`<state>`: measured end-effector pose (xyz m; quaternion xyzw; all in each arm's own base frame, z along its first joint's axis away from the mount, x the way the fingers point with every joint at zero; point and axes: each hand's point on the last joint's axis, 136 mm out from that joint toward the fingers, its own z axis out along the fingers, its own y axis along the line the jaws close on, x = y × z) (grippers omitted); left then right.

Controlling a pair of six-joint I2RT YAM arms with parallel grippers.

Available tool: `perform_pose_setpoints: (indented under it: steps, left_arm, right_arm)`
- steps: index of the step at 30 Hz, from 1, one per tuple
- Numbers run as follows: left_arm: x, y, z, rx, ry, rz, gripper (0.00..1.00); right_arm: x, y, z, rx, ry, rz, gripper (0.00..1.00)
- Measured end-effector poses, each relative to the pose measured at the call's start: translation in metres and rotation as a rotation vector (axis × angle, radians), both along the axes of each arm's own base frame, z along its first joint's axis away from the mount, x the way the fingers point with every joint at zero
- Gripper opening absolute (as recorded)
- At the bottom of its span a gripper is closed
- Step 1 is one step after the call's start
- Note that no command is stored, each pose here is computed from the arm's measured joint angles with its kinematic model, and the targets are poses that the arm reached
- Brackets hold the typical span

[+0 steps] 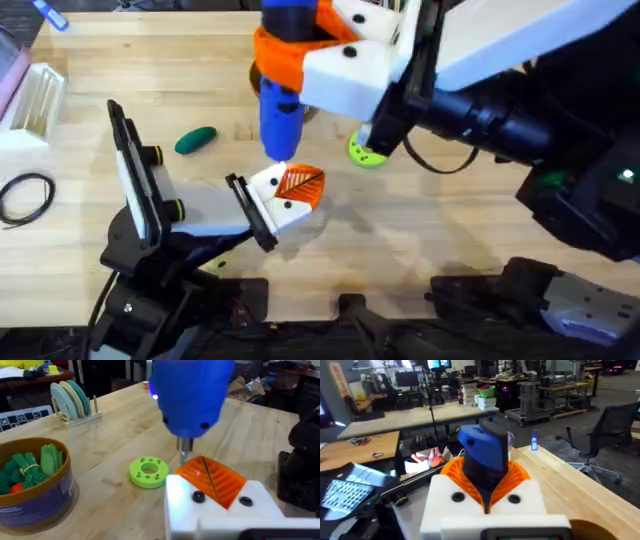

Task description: Pick up the gripper from the table and insert it into the empty holder that is missing its gripper. Then pick up a screw, insert it into the mounting hole, and use the screwdriver to tighten it. Finally, clean up the table by picking up the vegetable and placing it into the bucket.

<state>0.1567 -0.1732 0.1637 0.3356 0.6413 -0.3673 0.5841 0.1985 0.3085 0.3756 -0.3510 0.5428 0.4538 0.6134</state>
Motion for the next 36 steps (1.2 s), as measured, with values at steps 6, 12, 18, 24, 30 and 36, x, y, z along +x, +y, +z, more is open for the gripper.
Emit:
perform_pose_setpoints:
  steps: [6,12,18,24,30,36]
  left_arm:
    - [0.000,0.000,0.000,0.000,0.000,0.000,0.009]
    - [0.000,0.000,0.000,0.000,0.000,0.000,0.009]
    - [0.000,0.000,0.000,0.000,0.000,0.000,0.009]
    - [0.000,0.000,0.000,0.000,0.000,0.000,0.009]
    - [0.000,0.000,0.000,0.000,0.000,0.000,0.009]
    - [0.000,0.000,0.000,0.000,0.000,0.000,0.009]
  right_arm:
    - [-0.007,0.004,0.000,-0.003,-0.004,0.028,0.020]
    - [-0.011,0.009,-0.003,-0.009,0.001,0.047,0.020]
    - [-0.011,0.015,-0.010,-0.025,0.015,0.059,0.020]
    - [-0.011,0.015,-0.010,-0.023,0.013,0.059,0.020]
    - [-0.012,0.015,-0.009,-0.021,0.011,0.062,0.020]
    - [-0.014,0.016,-0.011,-0.027,0.013,0.078,0.020]
